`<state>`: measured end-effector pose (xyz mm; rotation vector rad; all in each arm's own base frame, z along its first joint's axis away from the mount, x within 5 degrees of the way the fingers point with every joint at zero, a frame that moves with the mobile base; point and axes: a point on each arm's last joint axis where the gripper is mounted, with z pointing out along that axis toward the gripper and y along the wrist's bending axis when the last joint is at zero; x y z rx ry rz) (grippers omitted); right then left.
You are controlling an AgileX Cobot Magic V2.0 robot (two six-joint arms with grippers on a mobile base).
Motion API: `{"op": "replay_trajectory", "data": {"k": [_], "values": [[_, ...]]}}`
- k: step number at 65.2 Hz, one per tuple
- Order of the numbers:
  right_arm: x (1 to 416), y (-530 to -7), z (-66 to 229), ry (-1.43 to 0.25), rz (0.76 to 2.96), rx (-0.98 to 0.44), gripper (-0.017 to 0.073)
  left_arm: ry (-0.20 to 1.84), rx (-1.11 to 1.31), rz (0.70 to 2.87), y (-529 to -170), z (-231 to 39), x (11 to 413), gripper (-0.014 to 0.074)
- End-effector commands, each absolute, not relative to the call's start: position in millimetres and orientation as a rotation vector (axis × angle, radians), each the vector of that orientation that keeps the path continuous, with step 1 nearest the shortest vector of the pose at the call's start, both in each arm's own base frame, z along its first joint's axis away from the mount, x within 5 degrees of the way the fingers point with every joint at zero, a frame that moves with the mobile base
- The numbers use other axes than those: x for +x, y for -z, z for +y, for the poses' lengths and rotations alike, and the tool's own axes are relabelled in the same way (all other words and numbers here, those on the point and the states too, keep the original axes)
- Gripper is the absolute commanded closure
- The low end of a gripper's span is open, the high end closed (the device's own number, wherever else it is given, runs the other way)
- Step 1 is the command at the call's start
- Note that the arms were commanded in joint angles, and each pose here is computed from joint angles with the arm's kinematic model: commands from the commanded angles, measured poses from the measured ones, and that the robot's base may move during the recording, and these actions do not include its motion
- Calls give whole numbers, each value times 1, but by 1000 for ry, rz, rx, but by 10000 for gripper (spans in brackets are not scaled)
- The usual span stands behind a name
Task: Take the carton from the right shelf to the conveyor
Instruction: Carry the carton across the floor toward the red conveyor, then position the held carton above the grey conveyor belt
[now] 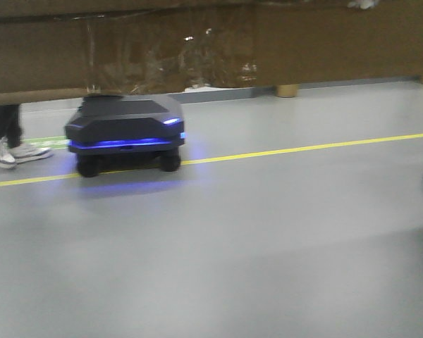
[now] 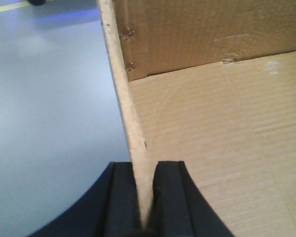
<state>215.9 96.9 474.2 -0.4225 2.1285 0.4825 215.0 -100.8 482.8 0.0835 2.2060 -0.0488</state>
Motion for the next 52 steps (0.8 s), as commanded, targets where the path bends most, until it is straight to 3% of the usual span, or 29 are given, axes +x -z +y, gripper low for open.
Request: {"op": "replay_trajectory", "data": {"k": [1,52], "values": [[214,-484,97,-510,2051,-404,628,67,101,2176,-486,-101,213,607],[214,-484,97,-510,2051,-404,628,54,100,2171,-487,-101,213,607]]}}
